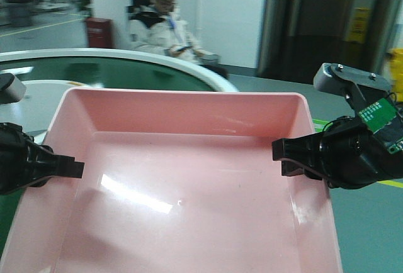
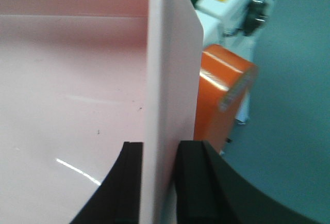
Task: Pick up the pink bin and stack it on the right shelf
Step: 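Hold the pink bin with both grippers while driving to the shelf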
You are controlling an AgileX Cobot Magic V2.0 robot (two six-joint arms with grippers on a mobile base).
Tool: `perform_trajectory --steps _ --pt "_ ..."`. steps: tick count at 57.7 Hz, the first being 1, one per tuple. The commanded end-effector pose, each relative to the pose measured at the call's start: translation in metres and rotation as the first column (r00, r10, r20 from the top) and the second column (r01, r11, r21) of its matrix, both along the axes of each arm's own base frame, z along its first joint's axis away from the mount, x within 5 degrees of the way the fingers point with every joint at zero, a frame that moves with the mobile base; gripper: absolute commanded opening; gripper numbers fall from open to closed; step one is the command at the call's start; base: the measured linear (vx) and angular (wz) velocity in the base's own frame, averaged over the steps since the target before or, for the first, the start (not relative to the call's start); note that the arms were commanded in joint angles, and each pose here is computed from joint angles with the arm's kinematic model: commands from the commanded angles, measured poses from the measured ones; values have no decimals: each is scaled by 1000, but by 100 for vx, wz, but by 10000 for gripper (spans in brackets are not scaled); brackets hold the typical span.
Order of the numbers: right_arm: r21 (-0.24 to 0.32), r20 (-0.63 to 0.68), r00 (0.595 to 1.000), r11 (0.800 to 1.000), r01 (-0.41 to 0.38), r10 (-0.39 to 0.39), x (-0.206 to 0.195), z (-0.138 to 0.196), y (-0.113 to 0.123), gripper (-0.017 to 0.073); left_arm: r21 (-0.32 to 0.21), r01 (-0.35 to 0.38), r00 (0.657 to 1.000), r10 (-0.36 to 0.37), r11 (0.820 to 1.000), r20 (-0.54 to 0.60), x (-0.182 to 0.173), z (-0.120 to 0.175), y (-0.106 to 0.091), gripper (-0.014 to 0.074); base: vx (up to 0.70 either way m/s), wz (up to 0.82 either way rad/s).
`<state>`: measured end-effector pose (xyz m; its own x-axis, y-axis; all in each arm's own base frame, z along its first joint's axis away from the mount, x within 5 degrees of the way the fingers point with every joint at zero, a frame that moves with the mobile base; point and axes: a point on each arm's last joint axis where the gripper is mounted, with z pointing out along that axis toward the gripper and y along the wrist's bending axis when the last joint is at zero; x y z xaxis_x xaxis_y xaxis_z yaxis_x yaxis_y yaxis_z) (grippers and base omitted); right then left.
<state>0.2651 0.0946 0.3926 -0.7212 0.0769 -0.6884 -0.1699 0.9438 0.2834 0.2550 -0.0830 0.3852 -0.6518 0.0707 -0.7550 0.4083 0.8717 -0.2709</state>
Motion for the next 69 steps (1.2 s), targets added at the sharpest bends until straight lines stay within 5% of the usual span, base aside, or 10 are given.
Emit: perform_trajectory --steps 1,69 --pt "75 166 986 997 7 -19 -6 31 -2 -8 -56 11 996 -6 998 88 -9 23 -2 -5 -9 -74" --pt "74 154 988 997 5 -16 -6 31 -2 -8 -56 11 996 -6 998 88 -9 23 -2 -5 12 -68"
